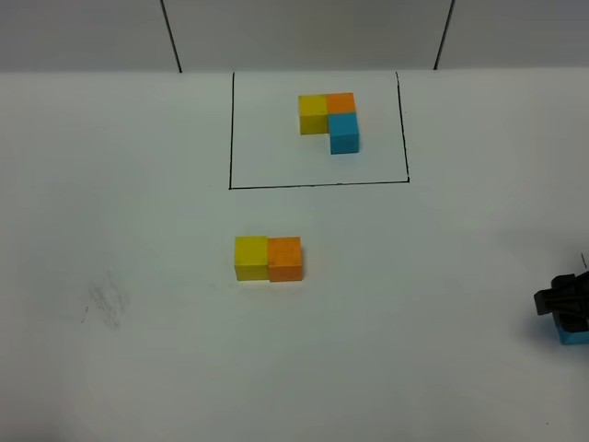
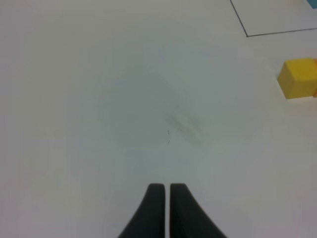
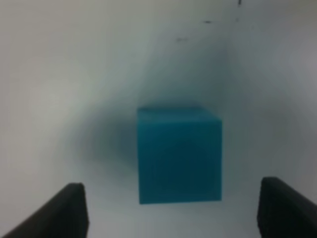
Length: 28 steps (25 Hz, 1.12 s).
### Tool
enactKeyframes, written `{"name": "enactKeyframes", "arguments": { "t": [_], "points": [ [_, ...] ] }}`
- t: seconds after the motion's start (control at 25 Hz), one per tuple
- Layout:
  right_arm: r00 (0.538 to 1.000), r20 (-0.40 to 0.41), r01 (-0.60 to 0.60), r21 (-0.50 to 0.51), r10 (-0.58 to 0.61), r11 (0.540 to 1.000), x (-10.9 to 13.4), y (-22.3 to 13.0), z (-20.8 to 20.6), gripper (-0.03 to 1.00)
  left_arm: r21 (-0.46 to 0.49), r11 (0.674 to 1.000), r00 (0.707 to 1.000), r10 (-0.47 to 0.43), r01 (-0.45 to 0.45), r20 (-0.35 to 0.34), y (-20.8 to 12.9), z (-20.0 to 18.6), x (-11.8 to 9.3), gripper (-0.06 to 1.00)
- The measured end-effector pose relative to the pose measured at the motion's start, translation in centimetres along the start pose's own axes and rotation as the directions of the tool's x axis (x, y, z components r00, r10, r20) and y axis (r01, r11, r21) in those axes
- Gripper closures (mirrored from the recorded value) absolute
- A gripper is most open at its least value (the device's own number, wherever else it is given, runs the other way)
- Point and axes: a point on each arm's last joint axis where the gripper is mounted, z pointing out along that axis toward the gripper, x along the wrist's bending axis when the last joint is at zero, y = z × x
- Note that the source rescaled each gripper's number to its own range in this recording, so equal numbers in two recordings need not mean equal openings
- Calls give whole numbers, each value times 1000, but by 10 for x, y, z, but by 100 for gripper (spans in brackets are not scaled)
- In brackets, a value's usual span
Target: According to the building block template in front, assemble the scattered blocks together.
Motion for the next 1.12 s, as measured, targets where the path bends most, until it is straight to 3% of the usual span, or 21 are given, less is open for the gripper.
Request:
{"name": "enactKeyframes", "arguments": {
  "t": [0.2,0.72,1.12],
  "points": [
    [1000,-13,-2,-42,2,999,1,-2,5,24,0,1000,1000,0,0,0,0,0,0,94],
    [1000,-14,16,40,-15,999,5,-2,43,26,0,1000,1000,0,0,0,0,0,0,94],
    [999,33,5,54,-7,999,2,-2,58,48,0,1000,1000,0,0,0,0,0,0,94]
  ]
}}
